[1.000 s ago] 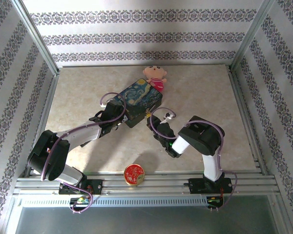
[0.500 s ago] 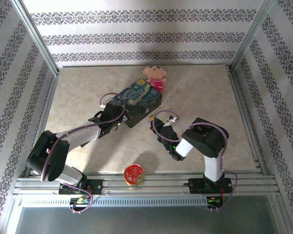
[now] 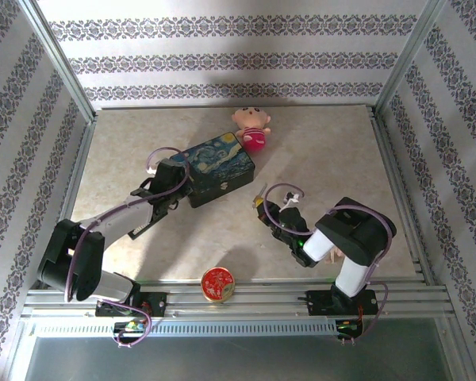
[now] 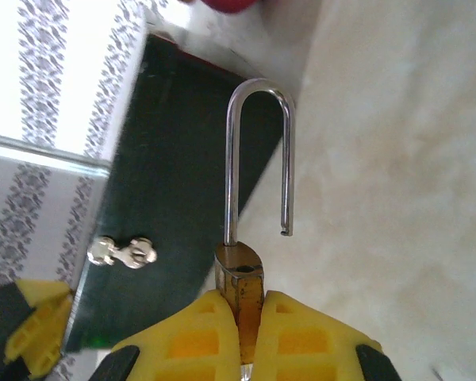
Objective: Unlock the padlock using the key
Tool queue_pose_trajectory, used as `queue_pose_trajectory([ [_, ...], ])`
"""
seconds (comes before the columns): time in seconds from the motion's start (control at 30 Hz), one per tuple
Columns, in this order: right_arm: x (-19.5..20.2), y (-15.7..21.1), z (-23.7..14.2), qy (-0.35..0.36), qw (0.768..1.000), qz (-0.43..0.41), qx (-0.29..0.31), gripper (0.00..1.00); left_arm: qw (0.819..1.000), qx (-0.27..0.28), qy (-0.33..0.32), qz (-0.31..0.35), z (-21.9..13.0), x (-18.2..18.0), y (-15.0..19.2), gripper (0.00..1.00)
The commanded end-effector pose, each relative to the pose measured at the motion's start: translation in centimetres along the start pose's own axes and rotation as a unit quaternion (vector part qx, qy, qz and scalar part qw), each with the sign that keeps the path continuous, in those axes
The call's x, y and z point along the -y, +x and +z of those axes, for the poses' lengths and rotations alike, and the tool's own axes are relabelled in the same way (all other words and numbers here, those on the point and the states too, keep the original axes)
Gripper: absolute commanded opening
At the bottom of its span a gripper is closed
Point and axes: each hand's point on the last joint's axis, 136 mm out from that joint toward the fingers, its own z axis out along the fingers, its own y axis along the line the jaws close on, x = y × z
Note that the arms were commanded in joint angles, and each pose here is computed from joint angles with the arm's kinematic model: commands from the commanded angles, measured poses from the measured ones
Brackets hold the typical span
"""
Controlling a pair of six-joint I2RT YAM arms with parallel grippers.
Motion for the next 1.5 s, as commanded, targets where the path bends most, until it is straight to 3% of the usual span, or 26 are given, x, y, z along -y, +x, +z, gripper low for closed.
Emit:
queue_pose_trajectory([
  [0.0,0.0,0.5,-0.9,0.006,0.999,-0.027,-0.030,0.00,0.997,-0.019,-0.077,0.019,-0.7,-4.5,0.9,0.31],
  [0.17,0.9,0.8,-2.8,0.112,0.984,-0.114,-0.079,0.00,0.998,-0.012,-0.061,0.014,-1.5,-3.9,0.4,0.48],
  [0.3,-0.9,-1.9,-6.3,0.205,0.950,-0.218,-0.084,0.00,0.999,-0.006,-0.047,0.002,-2.2,-3.5,0.2,0.64],
  [0.53,-0.7,-6.2,-12.4,0.308,0.904,-0.274,-0.113,0.00,1.000,0.011,-0.026,-0.008,-3.5,-2.8,-0.8,1.00],
  [0.77,-1.0,-8.2,-13.6,0.358,0.865,-0.318,-0.151,0.00,1.000,0.018,-0.010,-0.018,-4.3,-2.6,-1.4,0.99],
  [1.03,-0.8,-6.2,-9.6,0.333,0.829,-0.345,-0.288,0.00,1.000,0.014,-0.004,-0.019,-4.4,-2.6,-1.3,0.99],
  [1.47,1.4,-6.8,-5.2,0.266,0.856,-0.274,-0.348,0.00,0.999,0.014,-0.001,-0.031,-4.3,-3.0,-1.2,0.99],
])
